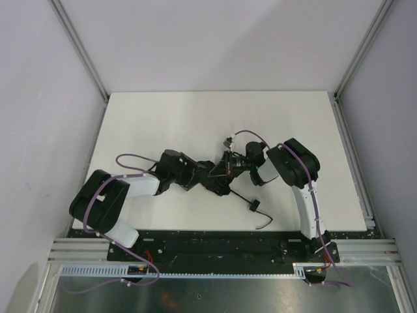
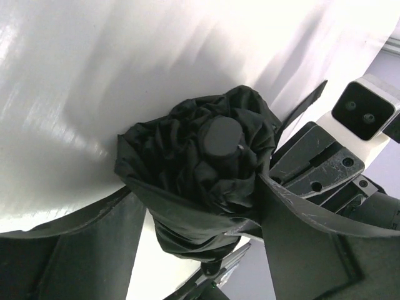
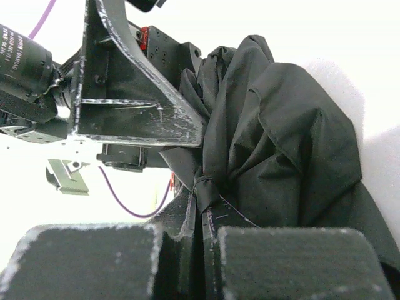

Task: Put away the umbrella

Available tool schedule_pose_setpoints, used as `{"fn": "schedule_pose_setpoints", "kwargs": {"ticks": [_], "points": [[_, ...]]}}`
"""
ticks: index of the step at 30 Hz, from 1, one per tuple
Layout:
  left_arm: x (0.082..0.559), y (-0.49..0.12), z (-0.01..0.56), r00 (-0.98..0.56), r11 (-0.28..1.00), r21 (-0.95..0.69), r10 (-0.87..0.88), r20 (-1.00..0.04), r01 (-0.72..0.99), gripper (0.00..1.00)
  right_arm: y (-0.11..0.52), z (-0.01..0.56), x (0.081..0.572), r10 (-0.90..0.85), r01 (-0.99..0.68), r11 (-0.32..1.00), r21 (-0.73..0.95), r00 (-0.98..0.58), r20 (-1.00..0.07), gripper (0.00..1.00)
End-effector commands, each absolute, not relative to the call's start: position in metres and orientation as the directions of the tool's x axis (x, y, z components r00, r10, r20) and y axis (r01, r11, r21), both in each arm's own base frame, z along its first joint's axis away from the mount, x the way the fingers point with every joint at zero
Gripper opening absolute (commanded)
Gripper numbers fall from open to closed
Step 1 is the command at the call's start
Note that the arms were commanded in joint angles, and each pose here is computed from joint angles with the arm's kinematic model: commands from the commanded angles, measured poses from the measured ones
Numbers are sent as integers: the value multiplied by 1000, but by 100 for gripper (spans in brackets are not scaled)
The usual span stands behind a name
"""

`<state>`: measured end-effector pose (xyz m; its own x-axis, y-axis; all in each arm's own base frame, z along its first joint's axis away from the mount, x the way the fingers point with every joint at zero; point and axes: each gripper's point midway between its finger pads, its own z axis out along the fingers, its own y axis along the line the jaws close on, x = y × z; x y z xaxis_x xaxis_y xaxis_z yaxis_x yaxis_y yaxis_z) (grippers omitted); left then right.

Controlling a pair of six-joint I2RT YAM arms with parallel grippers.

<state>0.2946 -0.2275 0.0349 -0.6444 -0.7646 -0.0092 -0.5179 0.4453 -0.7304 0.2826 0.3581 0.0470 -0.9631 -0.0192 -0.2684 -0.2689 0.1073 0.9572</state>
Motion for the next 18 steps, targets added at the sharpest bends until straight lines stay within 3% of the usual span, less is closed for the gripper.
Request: {"fn": "schedule_pose_setpoints", "kwargs": {"ticks": [1, 9, 12, 18], "points": [[283, -199, -18, -610, 532, -577, -789, -73, -620, 70, 336, -35, 245, -41, 22, 301, 953, -999, 36, 0], [278, -195, -35, -662, 614, -529, -739, -124, -585, 26, 339, -22, 251, -75, -57, 329, 943, -997, -34, 1], [277, -194, -36, -677, 632, -527, -723, -137, -568, 12, 339, -16, 258, -87, -106, 374, 921, -993, -79, 15], [273, -194, -32, -692, 651, -531, -705, -156, -543, 7, 329, 18, 287, -122, -292, 517, 805, -956, -268, 44]]}}
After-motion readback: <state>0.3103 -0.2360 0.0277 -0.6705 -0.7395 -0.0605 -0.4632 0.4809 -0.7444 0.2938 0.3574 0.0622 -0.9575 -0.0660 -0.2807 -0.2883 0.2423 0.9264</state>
